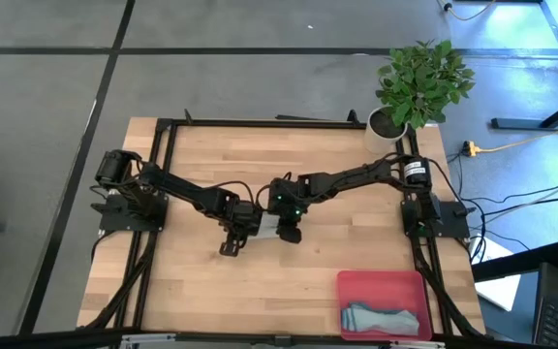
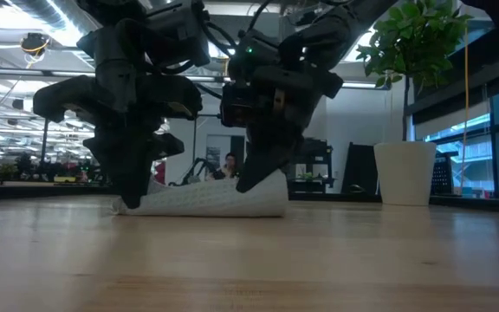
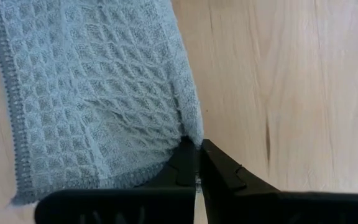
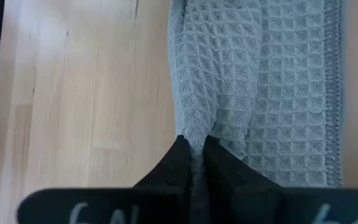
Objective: Roll microfiber towels into tight, uniform cylinder then place into a basket
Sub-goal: Roll the gray towel, then put the rolled gray towel into the bin
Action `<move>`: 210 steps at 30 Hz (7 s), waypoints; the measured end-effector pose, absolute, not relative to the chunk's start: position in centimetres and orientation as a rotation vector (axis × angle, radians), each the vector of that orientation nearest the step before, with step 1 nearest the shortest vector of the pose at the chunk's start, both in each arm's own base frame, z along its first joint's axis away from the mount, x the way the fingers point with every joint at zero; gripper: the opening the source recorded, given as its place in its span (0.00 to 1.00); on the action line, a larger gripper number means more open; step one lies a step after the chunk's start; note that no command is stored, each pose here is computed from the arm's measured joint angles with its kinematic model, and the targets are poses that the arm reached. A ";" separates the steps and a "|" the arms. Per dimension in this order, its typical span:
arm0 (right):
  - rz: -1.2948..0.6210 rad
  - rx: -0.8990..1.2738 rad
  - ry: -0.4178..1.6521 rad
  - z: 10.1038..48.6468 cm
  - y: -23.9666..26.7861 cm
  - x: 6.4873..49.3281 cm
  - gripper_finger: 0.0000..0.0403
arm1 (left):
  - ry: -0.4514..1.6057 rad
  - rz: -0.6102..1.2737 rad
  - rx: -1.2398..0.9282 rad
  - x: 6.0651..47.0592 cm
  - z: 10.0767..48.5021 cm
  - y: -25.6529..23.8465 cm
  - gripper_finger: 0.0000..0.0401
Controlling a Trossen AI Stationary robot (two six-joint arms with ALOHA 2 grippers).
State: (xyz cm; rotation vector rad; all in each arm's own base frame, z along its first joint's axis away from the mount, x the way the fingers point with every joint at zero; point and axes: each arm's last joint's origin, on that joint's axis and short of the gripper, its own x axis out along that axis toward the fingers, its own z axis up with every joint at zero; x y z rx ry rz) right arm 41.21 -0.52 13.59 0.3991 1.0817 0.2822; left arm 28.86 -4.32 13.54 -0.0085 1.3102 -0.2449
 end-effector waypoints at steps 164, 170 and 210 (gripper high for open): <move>0.019 0.265 1.067 13.4 -4.7 41.0 0.28 | 1.218 0.104 0.082 28.4 13.8 1.2 0.14; 0.013 0.261 1.066 13.4 -4.6 41.0 0.37 | 1.215 0.112 0.079 28.4 13.8 1.2 0.19; -0.317 0.078 1.597 19.0 -3.4 37.8 0.41 | 1.209 0.134 0.094 28.5 13.9 1.3 0.18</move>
